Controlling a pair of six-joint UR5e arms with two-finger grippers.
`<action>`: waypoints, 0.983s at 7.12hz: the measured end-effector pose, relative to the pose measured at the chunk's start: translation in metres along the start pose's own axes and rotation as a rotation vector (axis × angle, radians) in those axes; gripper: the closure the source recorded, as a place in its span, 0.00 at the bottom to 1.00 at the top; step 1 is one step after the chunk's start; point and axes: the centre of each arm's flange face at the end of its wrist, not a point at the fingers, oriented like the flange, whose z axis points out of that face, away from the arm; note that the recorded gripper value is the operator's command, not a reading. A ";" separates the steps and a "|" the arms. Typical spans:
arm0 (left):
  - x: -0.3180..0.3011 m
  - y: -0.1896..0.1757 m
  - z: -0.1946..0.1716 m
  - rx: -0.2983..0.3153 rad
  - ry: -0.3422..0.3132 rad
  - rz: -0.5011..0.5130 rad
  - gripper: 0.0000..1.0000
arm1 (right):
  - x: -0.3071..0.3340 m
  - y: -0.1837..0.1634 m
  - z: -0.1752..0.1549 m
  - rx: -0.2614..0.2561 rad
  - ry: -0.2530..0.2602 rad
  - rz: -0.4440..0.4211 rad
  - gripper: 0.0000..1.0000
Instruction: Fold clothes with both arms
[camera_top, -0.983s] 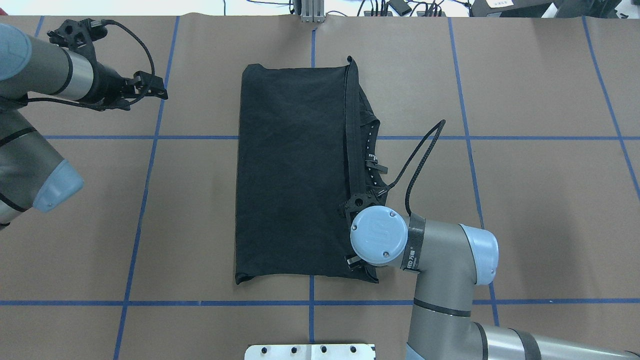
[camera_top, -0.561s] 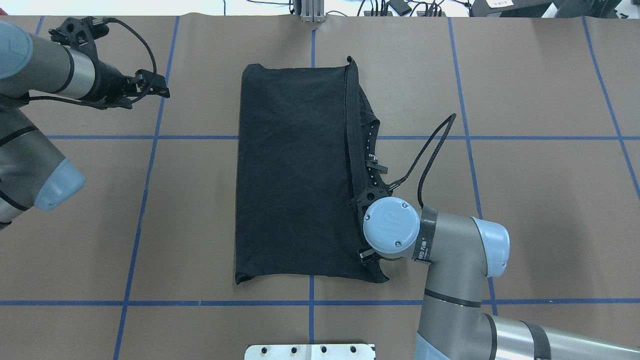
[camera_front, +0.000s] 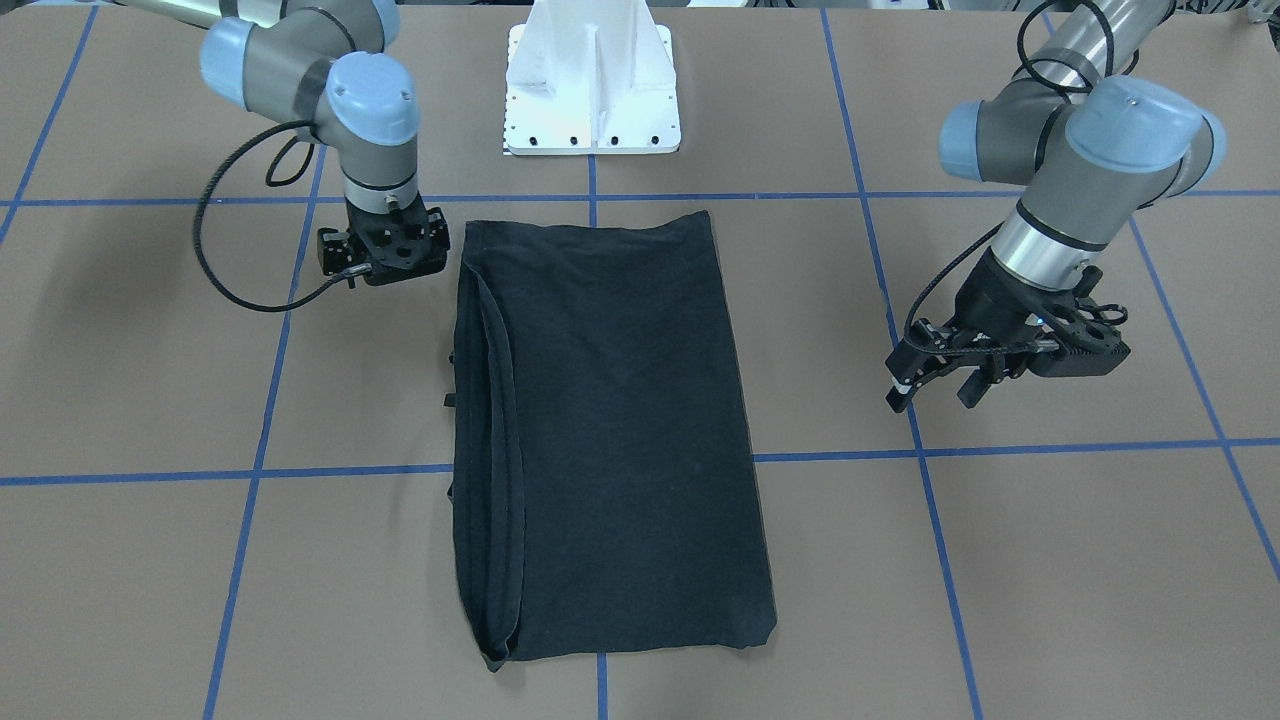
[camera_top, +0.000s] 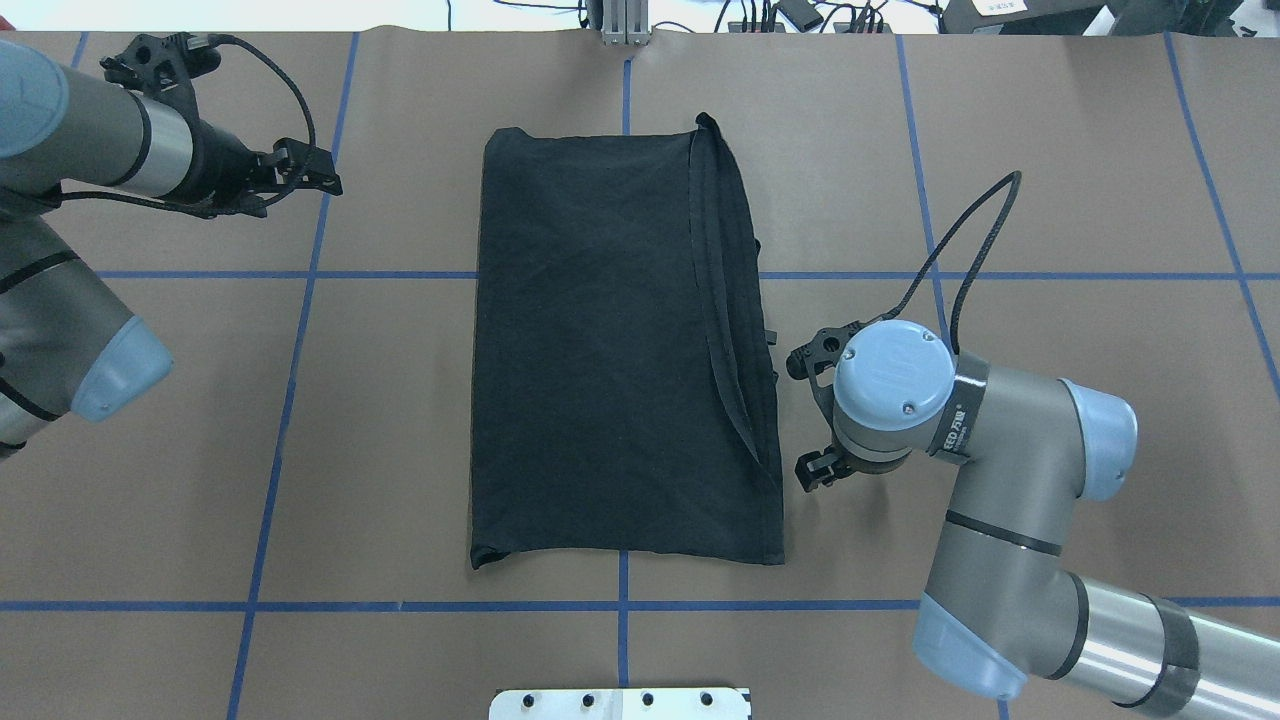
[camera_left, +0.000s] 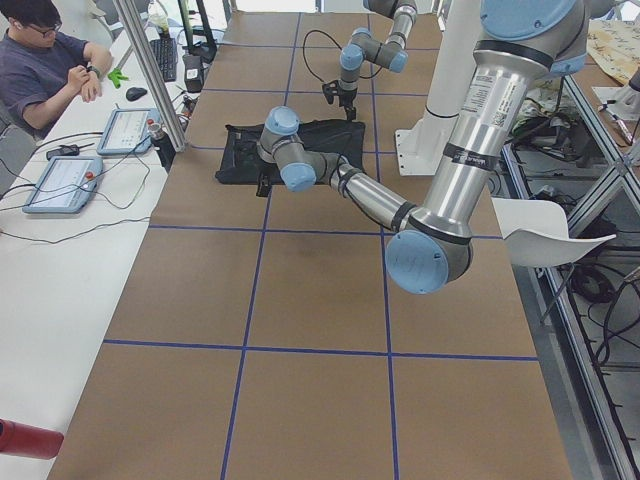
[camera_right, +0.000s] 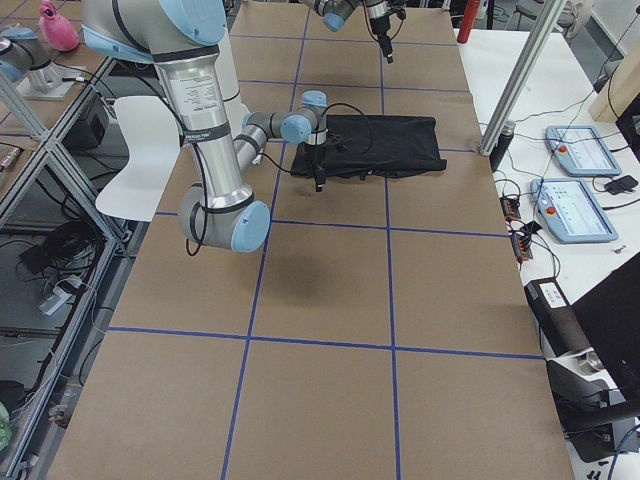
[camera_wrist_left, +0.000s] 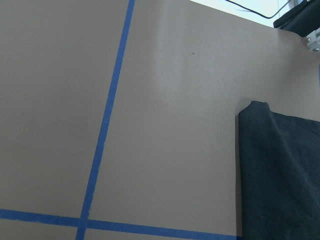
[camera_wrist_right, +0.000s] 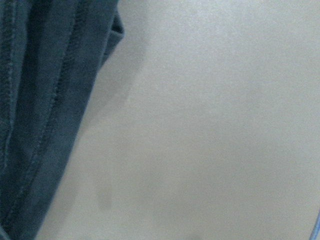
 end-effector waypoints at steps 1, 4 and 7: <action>0.000 0.000 0.001 -0.001 -0.001 0.000 0.00 | 0.006 -0.008 -0.015 0.003 -0.037 0.009 0.00; 0.000 0.001 0.003 -0.004 -0.004 0.000 0.00 | -0.029 -0.045 -0.053 0.050 -0.103 0.003 0.00; -0.002 0.001 0.005 -0.005 -0.007 0.000 0.00 | -0.074 -0.091 -0.048 0.064 -0.076 -0.004 0.00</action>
